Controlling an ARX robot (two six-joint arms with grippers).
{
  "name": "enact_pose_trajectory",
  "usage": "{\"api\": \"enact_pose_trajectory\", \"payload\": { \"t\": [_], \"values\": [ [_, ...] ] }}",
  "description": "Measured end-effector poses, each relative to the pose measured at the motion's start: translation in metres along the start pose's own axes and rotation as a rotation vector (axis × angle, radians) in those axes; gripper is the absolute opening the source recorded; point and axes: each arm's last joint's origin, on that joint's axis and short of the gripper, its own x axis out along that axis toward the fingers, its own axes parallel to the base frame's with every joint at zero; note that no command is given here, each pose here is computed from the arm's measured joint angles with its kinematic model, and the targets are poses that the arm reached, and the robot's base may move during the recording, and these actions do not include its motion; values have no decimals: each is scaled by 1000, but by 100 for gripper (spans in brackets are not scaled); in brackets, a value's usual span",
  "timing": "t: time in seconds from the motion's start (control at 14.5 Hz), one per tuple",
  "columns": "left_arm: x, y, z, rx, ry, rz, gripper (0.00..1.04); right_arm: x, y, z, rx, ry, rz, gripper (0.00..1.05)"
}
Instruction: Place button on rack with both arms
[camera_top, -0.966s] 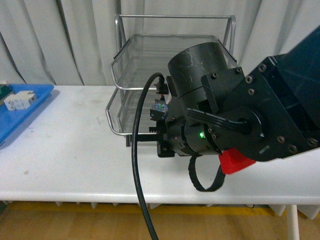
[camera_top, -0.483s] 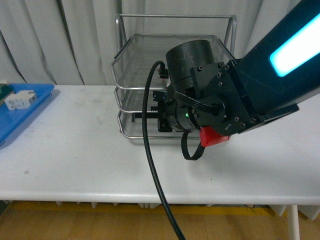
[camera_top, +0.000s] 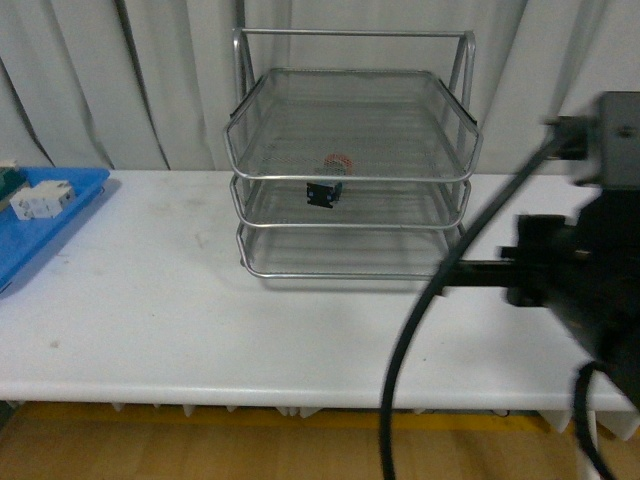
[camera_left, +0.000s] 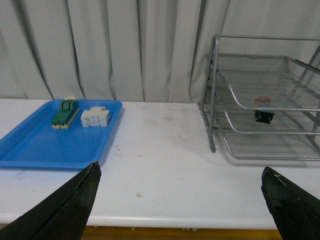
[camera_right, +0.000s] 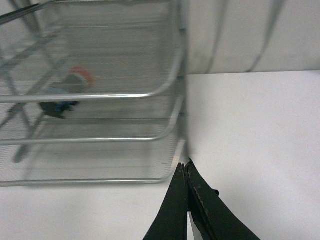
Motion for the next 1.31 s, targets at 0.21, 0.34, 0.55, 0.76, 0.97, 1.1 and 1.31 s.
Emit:
{"api": "enact_pose_trajectory", "payload": {
  "t": [0.21, 0.34, 0.55, 0.76, 0.97, 1.1, 1.31],
  "values": [
    [0, 0, 0, 0, -5, -3, 98, -26, -29, 25, 3, -102, -30, 2],
    [0, 0, 0, 0, -5, -3, 98, -56, -51, 23, -17, -82, -18, 2],
    [0, 0, 0, 0, -4, -3, 98, -88, -72, 30, -13, -122, -18, 2],
    [0, 0, 0, 0, -4, -3, 98, -113, -86, 31, -20, -73, -13, 2],
    [0, 0, 0, 0, -4, -3, 98, -133, -94, 38, -14, -113, -16, 2],
    [0, 0, 0, 0, -4, -3, 98, -144, -103, 35, -14, -104, -4, 2],
    [0, 0, 0, 0, -5, -3, 98, -156, -107, 35, -12, -109, -19, 2]
  ]
}}
